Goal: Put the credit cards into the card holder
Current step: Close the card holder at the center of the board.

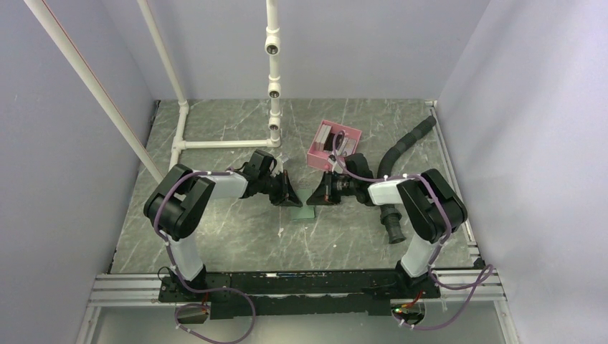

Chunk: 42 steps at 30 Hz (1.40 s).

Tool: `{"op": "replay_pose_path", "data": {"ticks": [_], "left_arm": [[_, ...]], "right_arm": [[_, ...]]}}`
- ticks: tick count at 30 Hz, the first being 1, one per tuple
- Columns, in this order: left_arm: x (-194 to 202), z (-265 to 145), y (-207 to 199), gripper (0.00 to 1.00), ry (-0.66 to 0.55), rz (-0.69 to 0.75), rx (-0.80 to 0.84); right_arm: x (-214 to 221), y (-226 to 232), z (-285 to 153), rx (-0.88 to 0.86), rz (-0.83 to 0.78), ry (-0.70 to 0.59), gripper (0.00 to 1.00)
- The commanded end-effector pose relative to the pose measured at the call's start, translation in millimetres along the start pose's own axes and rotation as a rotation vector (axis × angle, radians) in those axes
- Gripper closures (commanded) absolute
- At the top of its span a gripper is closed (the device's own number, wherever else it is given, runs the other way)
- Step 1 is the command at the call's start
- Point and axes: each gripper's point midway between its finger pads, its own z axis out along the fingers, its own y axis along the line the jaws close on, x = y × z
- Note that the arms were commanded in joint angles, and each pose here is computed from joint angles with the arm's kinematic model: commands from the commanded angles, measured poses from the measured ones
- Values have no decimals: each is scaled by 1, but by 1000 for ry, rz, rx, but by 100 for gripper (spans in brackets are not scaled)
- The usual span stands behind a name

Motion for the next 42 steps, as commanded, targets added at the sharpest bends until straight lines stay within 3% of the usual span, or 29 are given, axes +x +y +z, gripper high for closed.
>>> {"op": "replay_pose_path", "data": {"ticks": [1, 32, 42], "left_arm": [[13, 5, 38, 98, -2, -21, -141], [15, 4, 37, 98, -8, -25, -138], [16, 3, 36, 98, -6, -22, -138]], "right_arm": [[-8, 10, 6, -38, -44, 6, 100], [10, 3, 11, -28, -65, 114, 100], [10, -20, 20, 97, -36, 143, 100]]}}
